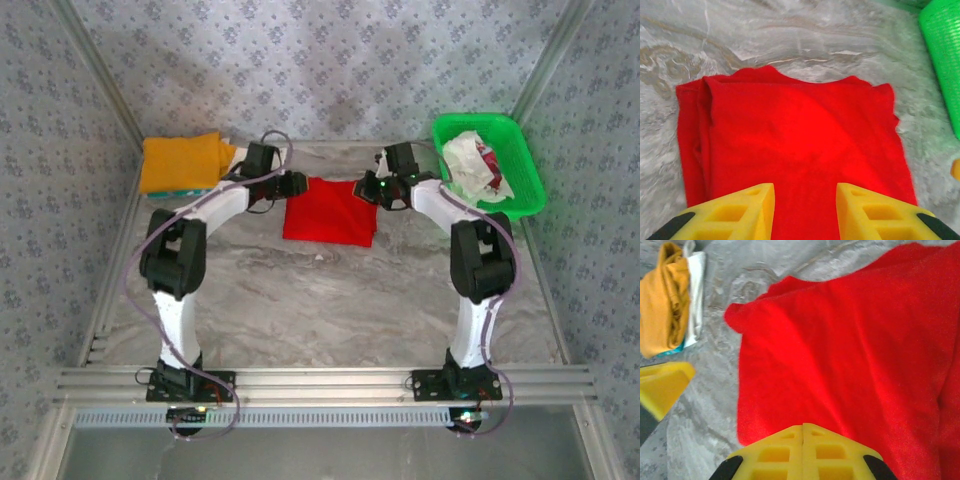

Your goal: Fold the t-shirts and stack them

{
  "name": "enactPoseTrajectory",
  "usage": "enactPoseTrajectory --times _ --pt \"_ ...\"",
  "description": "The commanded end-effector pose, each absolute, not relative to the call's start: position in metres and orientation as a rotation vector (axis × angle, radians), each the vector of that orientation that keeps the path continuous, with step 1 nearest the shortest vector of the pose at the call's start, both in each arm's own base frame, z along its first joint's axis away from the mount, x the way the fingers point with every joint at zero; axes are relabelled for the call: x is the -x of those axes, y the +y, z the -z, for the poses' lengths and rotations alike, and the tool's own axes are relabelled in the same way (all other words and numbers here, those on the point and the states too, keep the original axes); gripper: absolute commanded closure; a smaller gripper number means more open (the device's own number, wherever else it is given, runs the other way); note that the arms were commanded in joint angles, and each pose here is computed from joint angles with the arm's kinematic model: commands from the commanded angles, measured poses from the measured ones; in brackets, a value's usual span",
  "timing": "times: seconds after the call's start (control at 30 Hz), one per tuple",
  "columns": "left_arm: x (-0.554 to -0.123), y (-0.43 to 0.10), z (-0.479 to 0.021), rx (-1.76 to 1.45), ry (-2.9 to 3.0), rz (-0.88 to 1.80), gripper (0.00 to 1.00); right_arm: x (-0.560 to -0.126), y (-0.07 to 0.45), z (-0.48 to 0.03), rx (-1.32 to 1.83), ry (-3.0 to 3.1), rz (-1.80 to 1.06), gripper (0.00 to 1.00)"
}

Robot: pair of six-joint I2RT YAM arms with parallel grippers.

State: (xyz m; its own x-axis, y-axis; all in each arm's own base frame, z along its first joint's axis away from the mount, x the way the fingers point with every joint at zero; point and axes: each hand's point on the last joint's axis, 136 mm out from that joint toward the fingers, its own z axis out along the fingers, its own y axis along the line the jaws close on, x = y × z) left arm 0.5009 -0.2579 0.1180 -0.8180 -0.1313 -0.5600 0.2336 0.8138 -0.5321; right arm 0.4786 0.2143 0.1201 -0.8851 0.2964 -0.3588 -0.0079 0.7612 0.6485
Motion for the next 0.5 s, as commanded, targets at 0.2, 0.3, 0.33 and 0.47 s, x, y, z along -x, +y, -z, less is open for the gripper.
enactPoseTrajectory --times 0.2,0.3,0.33,0.47 --pt "-0.542 -0.256 -0.051 0.013 2.454 0.814 0.56 -0.492 0.205 -0.039 -0.366 2.606 -0.893 1.0" --pt "-0.539 -0.251 -0.03 0.05 2.523 0.772 0.56 -0.484 0.197 -0.02 -0.432 2.653 -0.838 1.0" --pt "-0.534 -0.252 -0.023 0.055 2.541 0.769 0.56 -0.48 0.195 -0.014 -0.448 2.666 -0.827 1.0" --pt "-0.505 -0.241 0.003 0.123 2.603 0.743 0.56 -0.462 0.191 0.002 -0.499 2.702 -0.83 1.0"
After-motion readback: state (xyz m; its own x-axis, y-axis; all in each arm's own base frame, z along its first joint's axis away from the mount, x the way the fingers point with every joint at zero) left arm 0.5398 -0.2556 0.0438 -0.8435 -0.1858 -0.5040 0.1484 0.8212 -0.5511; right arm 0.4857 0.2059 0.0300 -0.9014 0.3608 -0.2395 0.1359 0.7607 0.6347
